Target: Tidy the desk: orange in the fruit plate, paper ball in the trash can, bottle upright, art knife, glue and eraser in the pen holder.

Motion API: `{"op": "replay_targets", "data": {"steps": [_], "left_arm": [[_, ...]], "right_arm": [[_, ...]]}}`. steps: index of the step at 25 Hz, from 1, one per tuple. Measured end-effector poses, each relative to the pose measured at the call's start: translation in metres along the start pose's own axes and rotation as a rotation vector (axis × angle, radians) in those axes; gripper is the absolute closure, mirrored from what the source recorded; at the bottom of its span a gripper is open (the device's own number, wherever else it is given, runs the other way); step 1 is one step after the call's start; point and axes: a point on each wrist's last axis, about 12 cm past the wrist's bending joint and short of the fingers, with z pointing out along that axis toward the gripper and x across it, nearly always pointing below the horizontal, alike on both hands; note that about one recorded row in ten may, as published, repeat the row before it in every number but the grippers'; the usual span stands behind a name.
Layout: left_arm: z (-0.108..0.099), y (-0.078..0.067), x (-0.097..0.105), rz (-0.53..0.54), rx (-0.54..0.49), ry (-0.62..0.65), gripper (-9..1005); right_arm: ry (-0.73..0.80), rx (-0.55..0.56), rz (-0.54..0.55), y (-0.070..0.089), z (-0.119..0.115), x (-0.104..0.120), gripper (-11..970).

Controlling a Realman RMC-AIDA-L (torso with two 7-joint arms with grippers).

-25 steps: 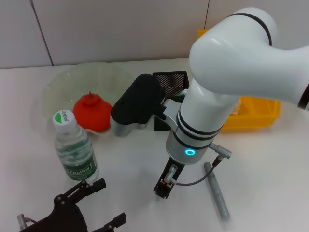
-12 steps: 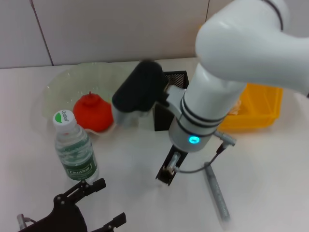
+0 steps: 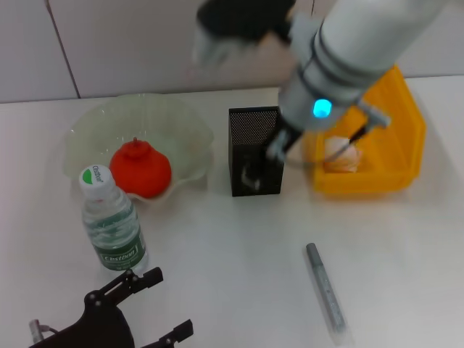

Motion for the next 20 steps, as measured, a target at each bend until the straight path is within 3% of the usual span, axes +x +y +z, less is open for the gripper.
{"op": "replay_targets", "data": {"steps": [8,20], "left_arm": [[0.002,0.0,-0.001,-0.004,0.009,-0.005,149],[0.003,0.0,-0.002,-0.01,0.026,-0.006,149]], "right_arm": [[-0.081,0.141,0.039,-0.029,-0.029,-0.017,817],[-0.084,0.16,0.065,-0.039,-0.005,-0.018,812]]}}
